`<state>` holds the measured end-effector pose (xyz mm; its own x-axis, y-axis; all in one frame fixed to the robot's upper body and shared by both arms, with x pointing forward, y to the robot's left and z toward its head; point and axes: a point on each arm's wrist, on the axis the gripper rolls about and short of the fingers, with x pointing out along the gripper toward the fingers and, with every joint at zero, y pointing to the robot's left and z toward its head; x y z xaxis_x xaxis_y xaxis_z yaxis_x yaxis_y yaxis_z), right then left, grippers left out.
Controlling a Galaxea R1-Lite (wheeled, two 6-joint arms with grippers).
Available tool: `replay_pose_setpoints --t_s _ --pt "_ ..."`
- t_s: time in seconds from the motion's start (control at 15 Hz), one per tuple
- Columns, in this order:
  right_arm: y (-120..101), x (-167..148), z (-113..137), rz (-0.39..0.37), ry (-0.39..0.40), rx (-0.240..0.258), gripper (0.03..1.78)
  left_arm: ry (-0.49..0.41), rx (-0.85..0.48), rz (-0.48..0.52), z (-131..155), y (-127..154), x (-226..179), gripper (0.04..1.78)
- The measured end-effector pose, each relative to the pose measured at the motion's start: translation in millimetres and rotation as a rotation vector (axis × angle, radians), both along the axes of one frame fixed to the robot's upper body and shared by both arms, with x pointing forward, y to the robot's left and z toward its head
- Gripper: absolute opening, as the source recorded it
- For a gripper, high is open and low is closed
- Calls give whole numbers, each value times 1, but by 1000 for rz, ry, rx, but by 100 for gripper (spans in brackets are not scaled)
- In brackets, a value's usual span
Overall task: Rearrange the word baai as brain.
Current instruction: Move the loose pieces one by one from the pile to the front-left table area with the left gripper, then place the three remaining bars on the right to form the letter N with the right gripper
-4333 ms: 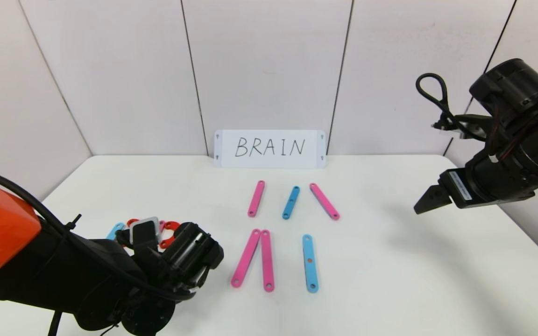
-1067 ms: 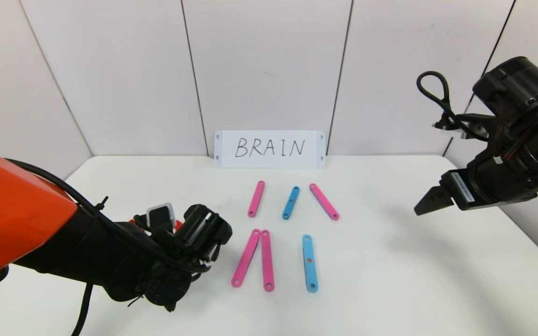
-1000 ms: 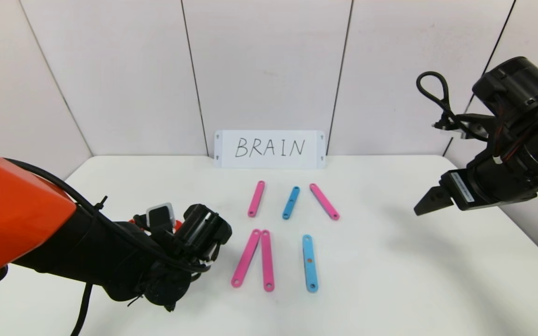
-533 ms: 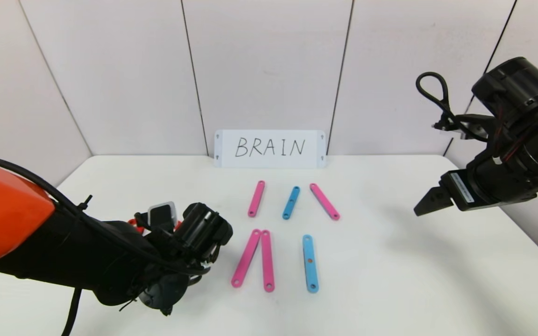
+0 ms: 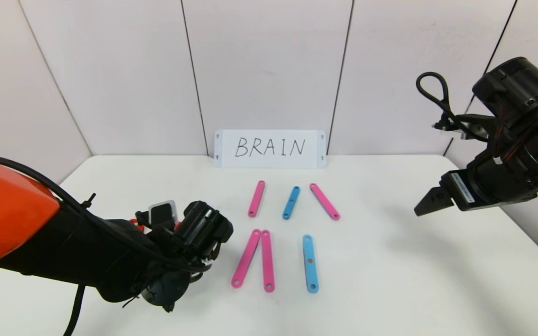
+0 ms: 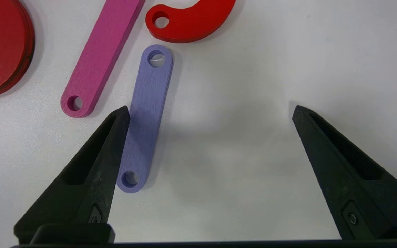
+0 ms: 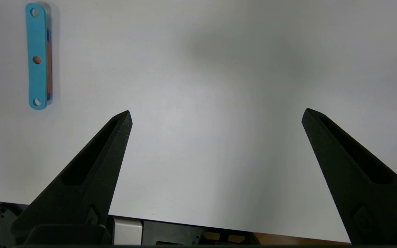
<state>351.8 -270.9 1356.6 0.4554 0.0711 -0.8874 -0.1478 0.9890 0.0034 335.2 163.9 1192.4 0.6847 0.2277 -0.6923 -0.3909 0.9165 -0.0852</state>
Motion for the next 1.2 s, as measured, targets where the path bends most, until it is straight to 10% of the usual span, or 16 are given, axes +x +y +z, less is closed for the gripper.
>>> replay_pose_setpoints --t_s 0.73,1.2 --pt "1 0 0 4 -1 1 172 -27 -13 22 12 6 6 167" --pt "0 -4 4 4 -15 9 172 -221 42 -93 97 25 4 169"
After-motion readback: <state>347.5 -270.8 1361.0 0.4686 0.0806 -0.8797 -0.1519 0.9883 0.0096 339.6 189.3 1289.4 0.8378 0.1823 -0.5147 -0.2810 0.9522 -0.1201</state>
